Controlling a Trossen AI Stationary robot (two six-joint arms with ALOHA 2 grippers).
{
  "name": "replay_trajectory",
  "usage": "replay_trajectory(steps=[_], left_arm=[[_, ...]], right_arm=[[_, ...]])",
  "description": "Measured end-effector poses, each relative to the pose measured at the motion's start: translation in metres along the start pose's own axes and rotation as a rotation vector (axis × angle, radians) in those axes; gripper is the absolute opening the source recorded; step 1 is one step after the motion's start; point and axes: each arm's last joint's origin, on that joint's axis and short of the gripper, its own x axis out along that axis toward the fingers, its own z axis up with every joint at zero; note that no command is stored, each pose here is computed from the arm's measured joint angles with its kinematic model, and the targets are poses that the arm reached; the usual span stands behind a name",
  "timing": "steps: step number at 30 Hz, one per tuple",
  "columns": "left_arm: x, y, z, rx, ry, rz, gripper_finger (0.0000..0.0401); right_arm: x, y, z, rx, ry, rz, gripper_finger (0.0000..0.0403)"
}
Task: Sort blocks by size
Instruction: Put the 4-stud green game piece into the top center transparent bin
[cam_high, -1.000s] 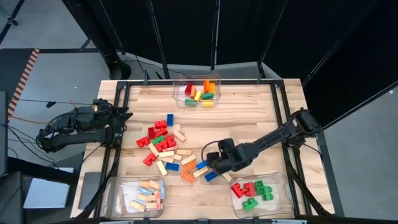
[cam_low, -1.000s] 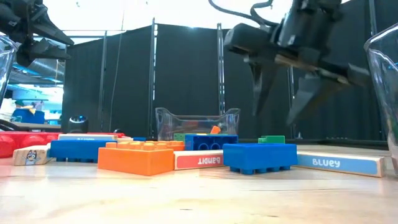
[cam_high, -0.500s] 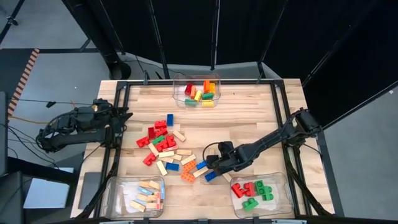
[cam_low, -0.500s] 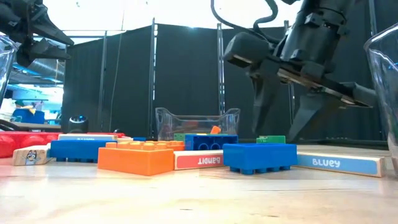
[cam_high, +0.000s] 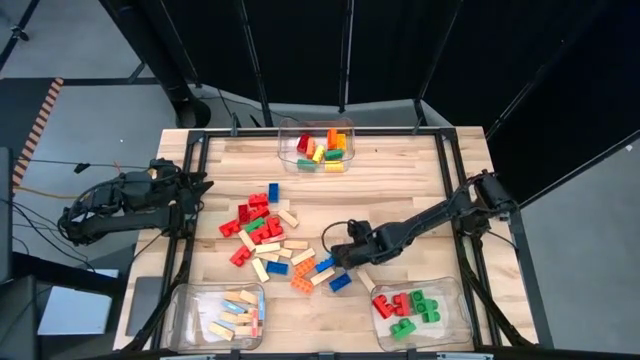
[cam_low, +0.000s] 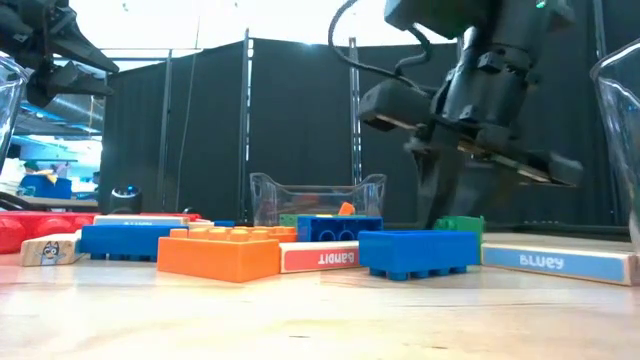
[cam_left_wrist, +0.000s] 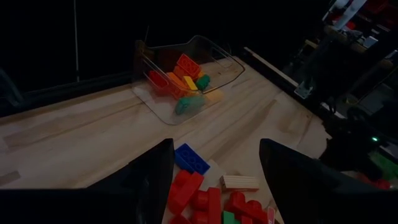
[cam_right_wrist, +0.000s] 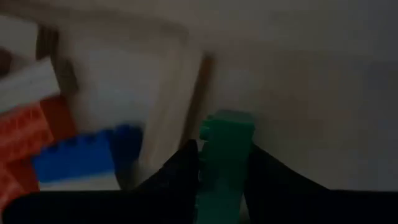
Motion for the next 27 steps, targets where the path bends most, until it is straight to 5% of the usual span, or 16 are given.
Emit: replay_trajectory(steps=[10,17,23,27], left_arm=[[0.000,0.000,0.000,0.000,0.000,0.000,0.0245],[0.000,0.000,0.000,0.001,0.000,0.000,0.0245],[0.000,0.000,0.000,0.000,0.000,0.000,0.0245],[0.000,0.000,0.000,0.001,0.000,0.000,0.0245]], right_arm=[[-0.008,0.027,0.074,-0.097,-0.093,0.057,0.0104],[-0.045,0.059,0.159,-0.179,-0.343,0.132,0.0104],[-0.071,0.055,0.235,-0.139,-0.545,0.099,0.0105],[-0.074,0.043,0.266,-0.120,-0.561,0.107,0.0141]])
